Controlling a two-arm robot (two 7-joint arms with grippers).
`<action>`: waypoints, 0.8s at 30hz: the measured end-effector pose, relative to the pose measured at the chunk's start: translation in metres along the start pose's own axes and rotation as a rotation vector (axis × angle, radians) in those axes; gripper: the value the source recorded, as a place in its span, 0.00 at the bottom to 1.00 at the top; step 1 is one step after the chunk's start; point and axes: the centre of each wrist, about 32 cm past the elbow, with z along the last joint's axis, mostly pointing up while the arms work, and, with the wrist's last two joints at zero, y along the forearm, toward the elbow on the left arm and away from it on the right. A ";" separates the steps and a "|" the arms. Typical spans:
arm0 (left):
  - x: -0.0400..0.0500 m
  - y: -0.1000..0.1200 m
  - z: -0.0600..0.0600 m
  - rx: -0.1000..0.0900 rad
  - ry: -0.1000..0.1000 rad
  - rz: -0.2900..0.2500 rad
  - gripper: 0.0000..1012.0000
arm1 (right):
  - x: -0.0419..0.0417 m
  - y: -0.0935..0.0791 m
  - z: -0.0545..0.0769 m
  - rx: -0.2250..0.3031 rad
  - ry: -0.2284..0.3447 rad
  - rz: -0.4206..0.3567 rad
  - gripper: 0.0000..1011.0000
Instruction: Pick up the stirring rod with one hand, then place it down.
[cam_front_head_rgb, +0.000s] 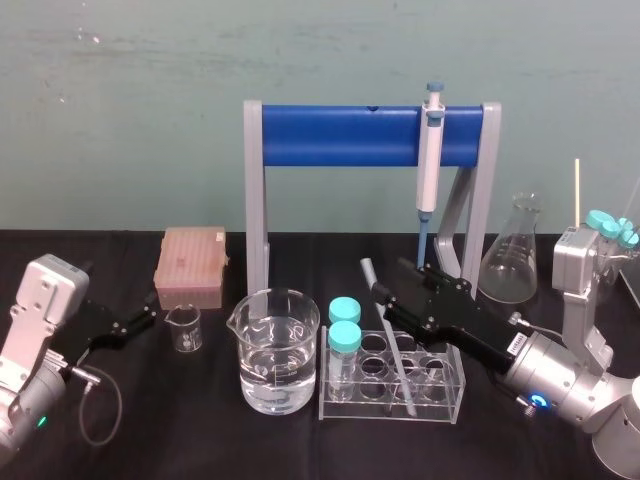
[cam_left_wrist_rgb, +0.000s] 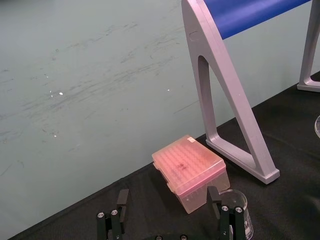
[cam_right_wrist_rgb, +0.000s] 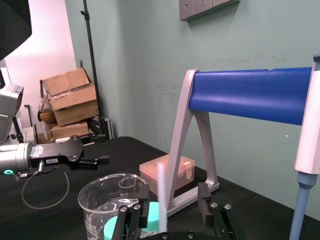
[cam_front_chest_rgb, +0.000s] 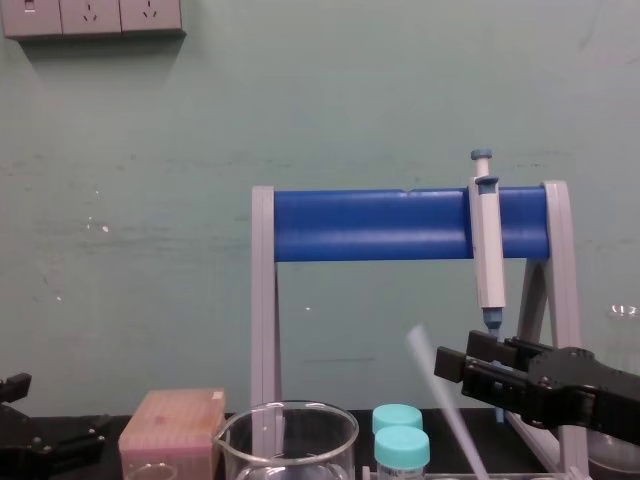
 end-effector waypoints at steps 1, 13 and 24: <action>0.0000 0.000 0.000 0.000 0.000 0.000 0.99 | 0.0000 0.000 0.000 0.000 0.000 0.000 0.63; 0.0000 0.000 0.000 0.000 0.000 0.000 0.99 | 0.0000 0.000 0.000 0.000 0.000 0.001 0.95; 0.0000 0.000 0.000 0.000 0.000 0.000 0.99 | 0.0020 -0.006 0.016 0.025 -0.087 -0.205 0.99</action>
